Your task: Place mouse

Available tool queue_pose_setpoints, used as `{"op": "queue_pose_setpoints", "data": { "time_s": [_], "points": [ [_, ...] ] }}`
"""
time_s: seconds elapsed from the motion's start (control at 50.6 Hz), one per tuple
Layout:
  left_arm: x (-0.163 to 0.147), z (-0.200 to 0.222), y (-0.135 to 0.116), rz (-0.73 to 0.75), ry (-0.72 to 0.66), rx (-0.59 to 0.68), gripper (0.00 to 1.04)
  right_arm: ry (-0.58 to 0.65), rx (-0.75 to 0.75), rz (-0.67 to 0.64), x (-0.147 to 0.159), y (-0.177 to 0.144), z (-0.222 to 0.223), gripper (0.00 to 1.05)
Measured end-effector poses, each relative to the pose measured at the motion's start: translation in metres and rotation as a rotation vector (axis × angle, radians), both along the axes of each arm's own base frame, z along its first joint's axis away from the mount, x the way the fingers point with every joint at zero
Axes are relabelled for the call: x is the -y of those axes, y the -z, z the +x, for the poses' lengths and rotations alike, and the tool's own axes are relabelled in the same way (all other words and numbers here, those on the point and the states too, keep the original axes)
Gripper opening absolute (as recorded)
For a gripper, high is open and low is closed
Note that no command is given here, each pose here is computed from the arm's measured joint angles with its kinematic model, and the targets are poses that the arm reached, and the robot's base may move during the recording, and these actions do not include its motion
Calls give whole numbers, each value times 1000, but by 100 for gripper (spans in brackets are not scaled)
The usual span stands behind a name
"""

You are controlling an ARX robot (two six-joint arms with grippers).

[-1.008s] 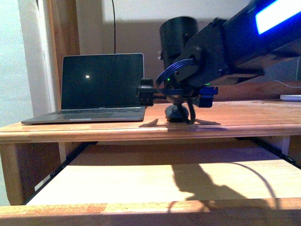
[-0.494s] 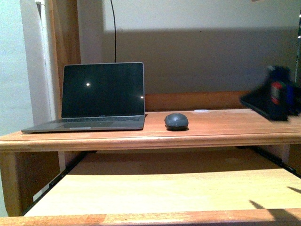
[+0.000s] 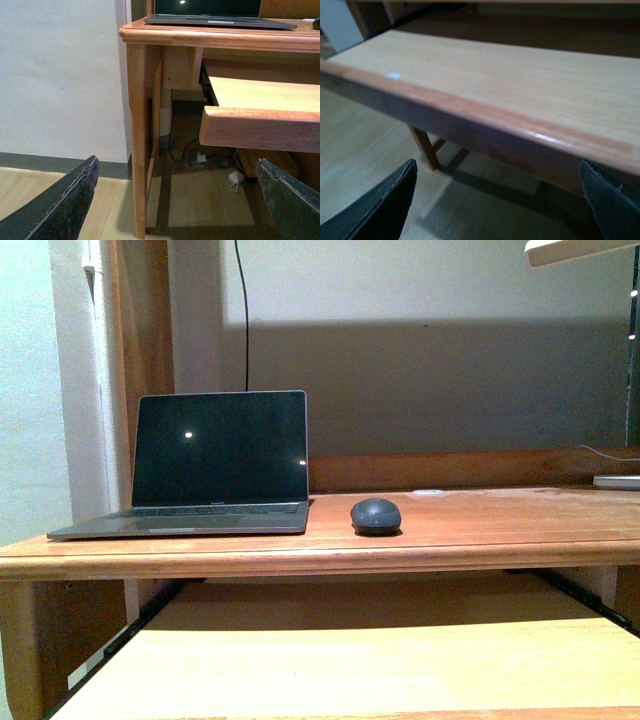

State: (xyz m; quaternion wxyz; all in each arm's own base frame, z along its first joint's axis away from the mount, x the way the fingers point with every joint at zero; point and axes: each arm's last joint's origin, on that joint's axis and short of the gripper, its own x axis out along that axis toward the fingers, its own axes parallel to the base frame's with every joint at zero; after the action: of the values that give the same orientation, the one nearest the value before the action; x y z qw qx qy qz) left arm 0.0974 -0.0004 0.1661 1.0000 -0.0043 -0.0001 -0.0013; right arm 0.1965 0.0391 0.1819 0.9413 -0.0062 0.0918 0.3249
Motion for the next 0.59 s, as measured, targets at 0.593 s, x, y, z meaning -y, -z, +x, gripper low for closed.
{"op": "queue_pose_setpoints", "data": {
  "time_s": [0.593],
  "points": [
    [0, 0, 0, 0, 0, 0, 97, 46, 23, -75, -75, 20, 62, 97]
  ]
}}
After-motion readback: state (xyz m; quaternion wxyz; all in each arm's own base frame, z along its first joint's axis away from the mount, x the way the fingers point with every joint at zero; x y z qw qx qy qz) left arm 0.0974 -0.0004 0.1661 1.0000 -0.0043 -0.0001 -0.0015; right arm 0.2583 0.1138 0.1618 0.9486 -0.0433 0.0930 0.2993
